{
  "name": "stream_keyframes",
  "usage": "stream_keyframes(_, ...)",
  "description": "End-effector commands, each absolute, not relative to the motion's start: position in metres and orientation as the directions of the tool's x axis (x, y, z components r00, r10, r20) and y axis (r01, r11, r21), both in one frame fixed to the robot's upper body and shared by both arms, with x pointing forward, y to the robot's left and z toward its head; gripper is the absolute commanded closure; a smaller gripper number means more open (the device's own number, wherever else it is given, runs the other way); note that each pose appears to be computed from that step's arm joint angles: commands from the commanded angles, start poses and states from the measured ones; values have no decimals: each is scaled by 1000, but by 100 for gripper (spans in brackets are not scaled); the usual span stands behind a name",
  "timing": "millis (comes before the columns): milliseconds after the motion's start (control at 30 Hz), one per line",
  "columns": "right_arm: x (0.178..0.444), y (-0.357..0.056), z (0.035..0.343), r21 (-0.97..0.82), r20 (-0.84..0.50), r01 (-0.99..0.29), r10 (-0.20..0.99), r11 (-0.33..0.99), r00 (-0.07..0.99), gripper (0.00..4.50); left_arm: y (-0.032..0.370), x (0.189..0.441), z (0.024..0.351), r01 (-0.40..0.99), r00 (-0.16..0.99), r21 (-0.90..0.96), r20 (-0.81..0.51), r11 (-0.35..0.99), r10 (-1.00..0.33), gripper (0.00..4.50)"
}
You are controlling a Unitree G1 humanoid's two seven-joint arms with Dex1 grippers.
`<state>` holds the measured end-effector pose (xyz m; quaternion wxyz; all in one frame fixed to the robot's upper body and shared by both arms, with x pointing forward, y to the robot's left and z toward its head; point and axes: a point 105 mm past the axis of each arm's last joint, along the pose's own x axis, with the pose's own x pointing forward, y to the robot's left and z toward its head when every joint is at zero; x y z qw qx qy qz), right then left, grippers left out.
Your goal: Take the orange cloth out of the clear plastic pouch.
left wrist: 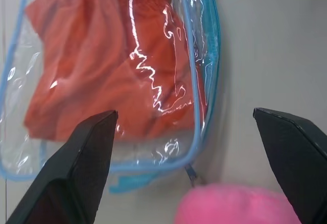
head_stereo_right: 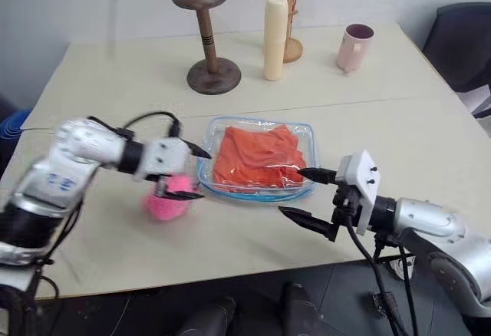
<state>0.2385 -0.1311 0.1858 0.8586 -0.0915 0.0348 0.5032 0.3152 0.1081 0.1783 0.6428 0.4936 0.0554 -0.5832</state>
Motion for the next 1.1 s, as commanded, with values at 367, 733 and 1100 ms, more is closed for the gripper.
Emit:
stream_keyframes(367, 230, -126, 184, -181, -164, -865, 853, 468, 495, 0, 93, 330, 176, 706, 366, 685, -574, -183, -733, 185)
stream_keyframes(733, 229, -127, 183, -205, -183, -870, 855, 449, 485, 0, 87, 310, 187, 856, 267, 515, -506, -39, -820, 448)
stream_keyframes(1100, 240, -122, 164, -410, -261, -828, 821, 381, 507, 197, 65, 302, 193, 940, 314, 232, -309, 249, -898, 450)
